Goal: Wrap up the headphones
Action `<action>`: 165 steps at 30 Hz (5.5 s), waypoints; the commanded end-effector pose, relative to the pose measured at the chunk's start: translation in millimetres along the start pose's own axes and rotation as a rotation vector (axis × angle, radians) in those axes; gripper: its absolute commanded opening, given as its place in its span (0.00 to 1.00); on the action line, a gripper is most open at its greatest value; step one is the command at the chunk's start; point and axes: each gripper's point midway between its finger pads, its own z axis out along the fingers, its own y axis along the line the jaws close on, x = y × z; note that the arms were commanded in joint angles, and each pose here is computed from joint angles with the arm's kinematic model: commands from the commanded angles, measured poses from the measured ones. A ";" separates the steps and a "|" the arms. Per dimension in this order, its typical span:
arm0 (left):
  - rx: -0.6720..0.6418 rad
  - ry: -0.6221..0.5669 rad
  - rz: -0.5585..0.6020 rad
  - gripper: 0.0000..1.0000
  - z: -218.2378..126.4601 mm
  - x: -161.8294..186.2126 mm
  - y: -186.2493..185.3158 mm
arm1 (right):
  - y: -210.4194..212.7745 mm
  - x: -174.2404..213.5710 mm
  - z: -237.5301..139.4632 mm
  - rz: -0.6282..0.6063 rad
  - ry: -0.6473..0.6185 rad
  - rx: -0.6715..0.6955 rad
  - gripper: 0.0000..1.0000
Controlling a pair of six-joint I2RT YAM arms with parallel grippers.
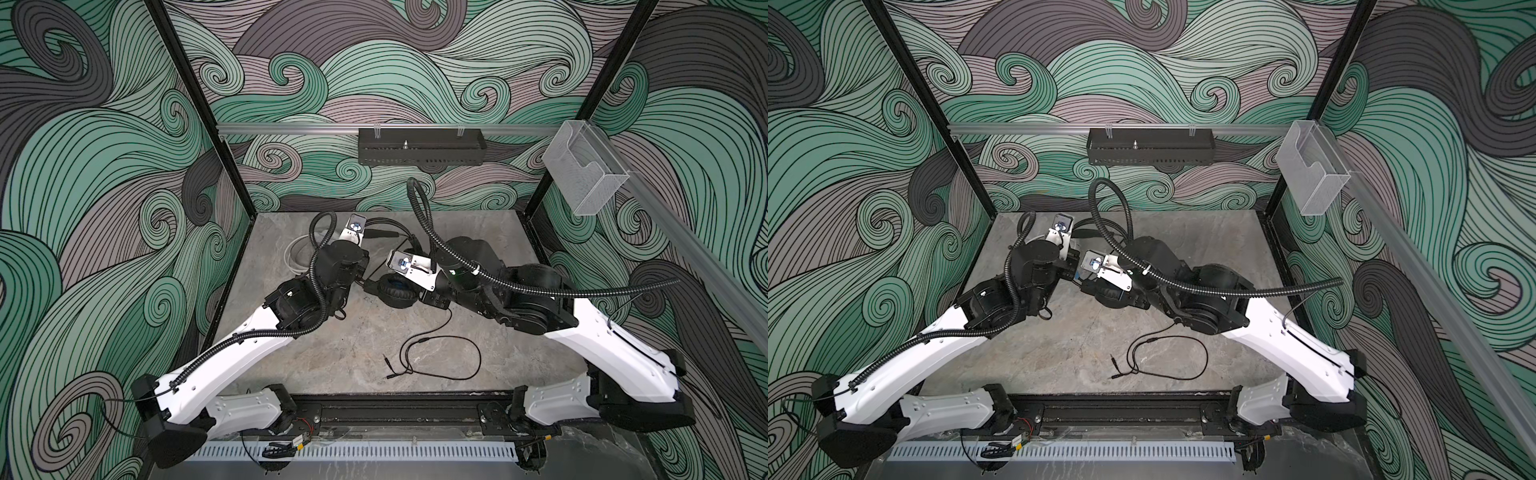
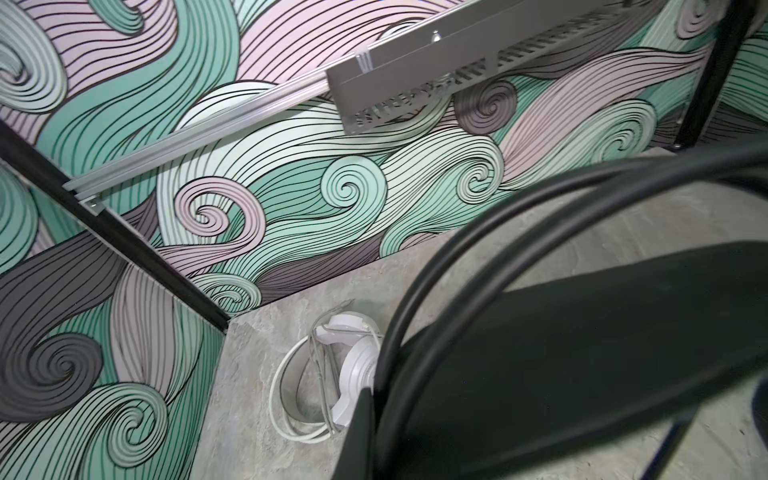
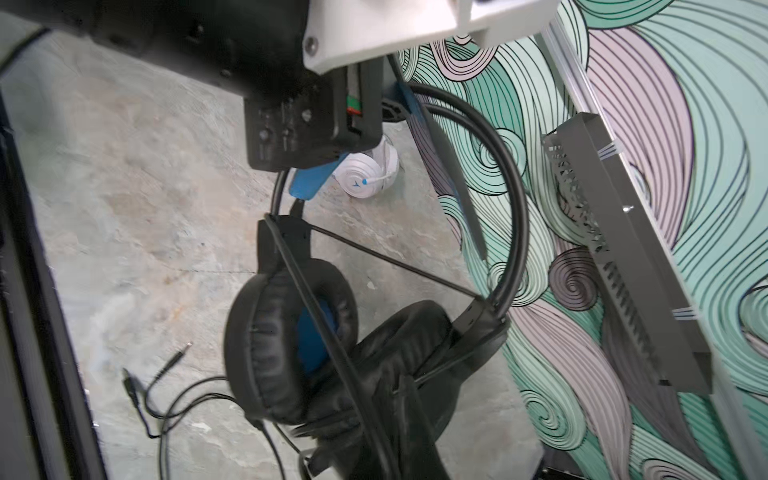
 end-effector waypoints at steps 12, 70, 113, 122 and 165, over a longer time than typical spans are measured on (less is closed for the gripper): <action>-0.143 0.054 0.044 0.00 1.6 13.5 25.8 | -43.0 18.3 -22.9 -0.029 0.065 0.193 0.00; 0.493 -0.034 -0.220 0.00 -50.6 -43.6 -43.6 | -126.9 101.1 36.0 0.526 -0.182 0.260 0.24; 0.546 -0.250 -0.767 0.00 -97.4 -187.8 14.4 | -70.1 62.1 116.5 0.924 -0.551 -0.189 0.37; 0.477 -0.292 -0.842 0.00 -94.5 -200.0 33.1 | -42.7 81.7 125.9 0.970 -0.492 -0.231 0.29; -0.101 -0.044 -0.847 0.00 87.7 -70.5 32.4 | 43.2 53.9 52.1 0.305 0.014 -0.112 0.00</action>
